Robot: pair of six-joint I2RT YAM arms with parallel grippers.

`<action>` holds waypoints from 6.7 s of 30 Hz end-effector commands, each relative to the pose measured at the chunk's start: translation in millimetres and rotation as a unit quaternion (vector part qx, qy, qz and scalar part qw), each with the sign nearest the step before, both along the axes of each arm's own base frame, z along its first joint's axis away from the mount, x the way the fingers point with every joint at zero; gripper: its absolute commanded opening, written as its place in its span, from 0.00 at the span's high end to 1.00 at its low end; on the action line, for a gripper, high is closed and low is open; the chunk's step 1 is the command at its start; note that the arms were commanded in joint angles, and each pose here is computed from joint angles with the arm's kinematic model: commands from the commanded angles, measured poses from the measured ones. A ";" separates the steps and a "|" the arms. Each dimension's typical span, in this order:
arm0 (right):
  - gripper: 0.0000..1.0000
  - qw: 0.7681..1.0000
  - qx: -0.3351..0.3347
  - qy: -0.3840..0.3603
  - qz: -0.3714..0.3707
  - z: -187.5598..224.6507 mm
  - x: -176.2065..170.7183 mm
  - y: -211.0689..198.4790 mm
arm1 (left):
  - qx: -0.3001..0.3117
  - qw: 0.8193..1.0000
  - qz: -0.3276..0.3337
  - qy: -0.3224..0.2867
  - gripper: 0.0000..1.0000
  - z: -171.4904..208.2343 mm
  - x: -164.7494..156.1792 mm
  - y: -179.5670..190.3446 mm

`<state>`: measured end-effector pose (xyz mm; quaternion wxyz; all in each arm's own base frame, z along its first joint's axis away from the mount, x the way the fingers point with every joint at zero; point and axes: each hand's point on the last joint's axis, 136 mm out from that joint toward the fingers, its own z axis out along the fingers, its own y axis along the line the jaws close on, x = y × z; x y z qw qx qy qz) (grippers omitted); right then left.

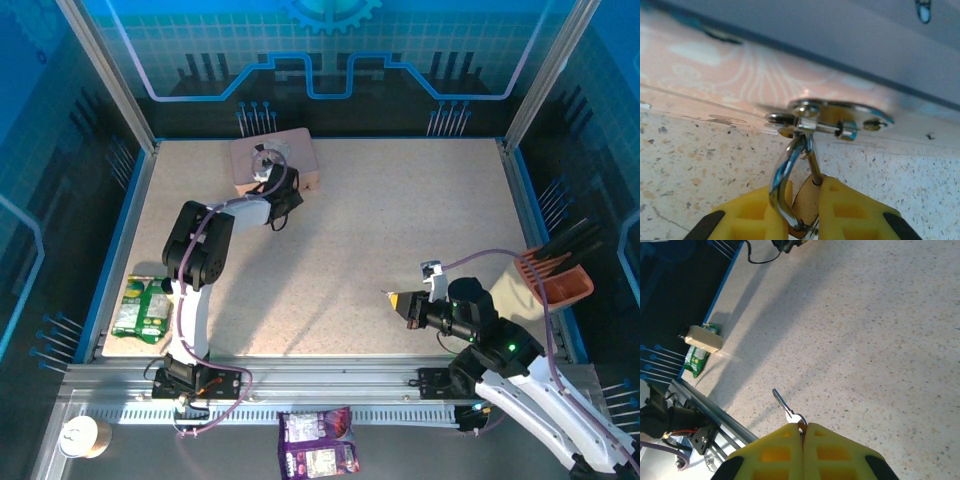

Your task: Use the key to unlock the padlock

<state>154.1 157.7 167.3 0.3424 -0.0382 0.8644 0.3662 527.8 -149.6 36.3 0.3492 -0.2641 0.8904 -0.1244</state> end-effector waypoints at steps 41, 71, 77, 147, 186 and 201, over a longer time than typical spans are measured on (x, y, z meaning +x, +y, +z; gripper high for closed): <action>1.00 0.992 0.003 0.088 -0.086 -29.0 15.0 -11.3 | 0.096 0.875 -0.469 0.070 0.95 -9.6 -273.1 -177.2; 1.00 0.991 0.032 0.101 -0.080 -20.0 23.3 10.8 | -0.076 0.927 -0.364 -0.060 0.34 21.0 -275.3 -155.4; 1.00 0.992 0.024 0.096 -0.075 -21.8 22.8 18.9 | -0.138 0.932 -0.333 -0.028 0.34 7.4 -271.3 -163.9; 1.00 0.946 0.193 0.242 -0.097 -92.2 30.2 30.9 | -0.295 0.892 -0.341 -0.030 1.00 61.6 -265.8 -206.4; 1.00 0.914 0.260 0.298 -0.085 -92.7 46.3 43.7 | -0.413 0.860 -0.297 -0.051 1.00 95.2 -258.0 -206.2; 1.00 0.910 0.265 0.301 -0.108 -94.1 50.2 40.8 | -0.422 0.854 -0.297 -0.057 1.00 104.5 -260.1 -204.3</action>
